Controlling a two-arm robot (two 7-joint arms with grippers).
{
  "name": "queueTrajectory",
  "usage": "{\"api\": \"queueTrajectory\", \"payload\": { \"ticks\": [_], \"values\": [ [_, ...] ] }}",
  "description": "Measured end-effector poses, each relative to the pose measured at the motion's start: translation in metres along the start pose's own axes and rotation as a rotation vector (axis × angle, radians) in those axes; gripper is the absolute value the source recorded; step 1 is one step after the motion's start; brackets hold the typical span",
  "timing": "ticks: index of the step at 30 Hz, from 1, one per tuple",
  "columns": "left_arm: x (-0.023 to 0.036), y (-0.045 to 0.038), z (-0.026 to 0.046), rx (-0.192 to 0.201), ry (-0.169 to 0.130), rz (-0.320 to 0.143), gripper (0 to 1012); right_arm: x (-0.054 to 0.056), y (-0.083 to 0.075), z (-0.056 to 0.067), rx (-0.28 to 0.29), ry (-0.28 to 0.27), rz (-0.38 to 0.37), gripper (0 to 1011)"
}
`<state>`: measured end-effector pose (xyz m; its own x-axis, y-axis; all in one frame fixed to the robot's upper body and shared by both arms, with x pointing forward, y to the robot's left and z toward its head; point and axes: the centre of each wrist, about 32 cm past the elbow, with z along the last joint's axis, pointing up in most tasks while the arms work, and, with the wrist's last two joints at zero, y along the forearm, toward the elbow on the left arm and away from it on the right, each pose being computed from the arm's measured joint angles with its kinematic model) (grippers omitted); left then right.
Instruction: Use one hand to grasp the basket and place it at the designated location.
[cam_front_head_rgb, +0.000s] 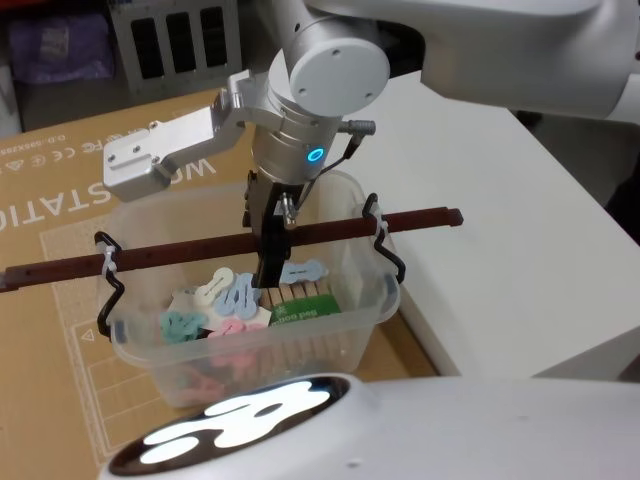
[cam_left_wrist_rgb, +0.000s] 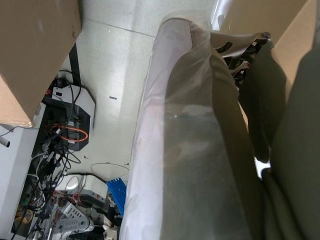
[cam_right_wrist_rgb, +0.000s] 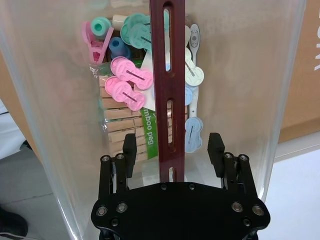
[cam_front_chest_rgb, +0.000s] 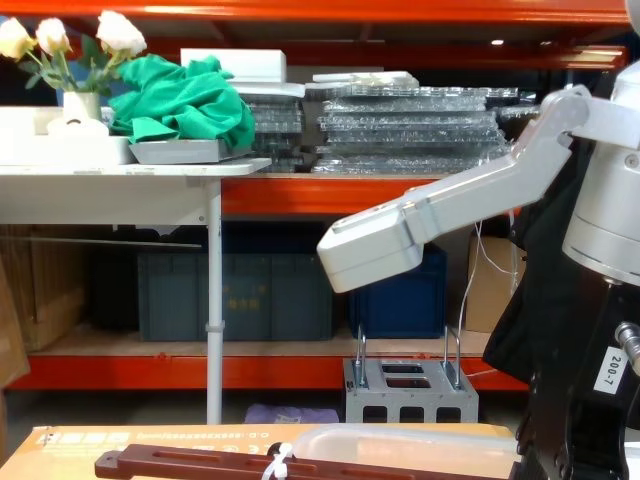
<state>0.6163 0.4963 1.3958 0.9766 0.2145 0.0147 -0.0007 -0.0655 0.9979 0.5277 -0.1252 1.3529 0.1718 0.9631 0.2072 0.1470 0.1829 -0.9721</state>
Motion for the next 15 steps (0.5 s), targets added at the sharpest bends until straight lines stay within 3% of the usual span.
{"api": "queueTrajectory", "payload": {
  "ticks": [15],
  "values": [
    [0.0, 0.0, 0.0001, 0.0, 0.0, 0.0, 0, -0.0009, -0.0015, -0.004, 0.002, 0.009, -0.011, 438]
  ]
}}
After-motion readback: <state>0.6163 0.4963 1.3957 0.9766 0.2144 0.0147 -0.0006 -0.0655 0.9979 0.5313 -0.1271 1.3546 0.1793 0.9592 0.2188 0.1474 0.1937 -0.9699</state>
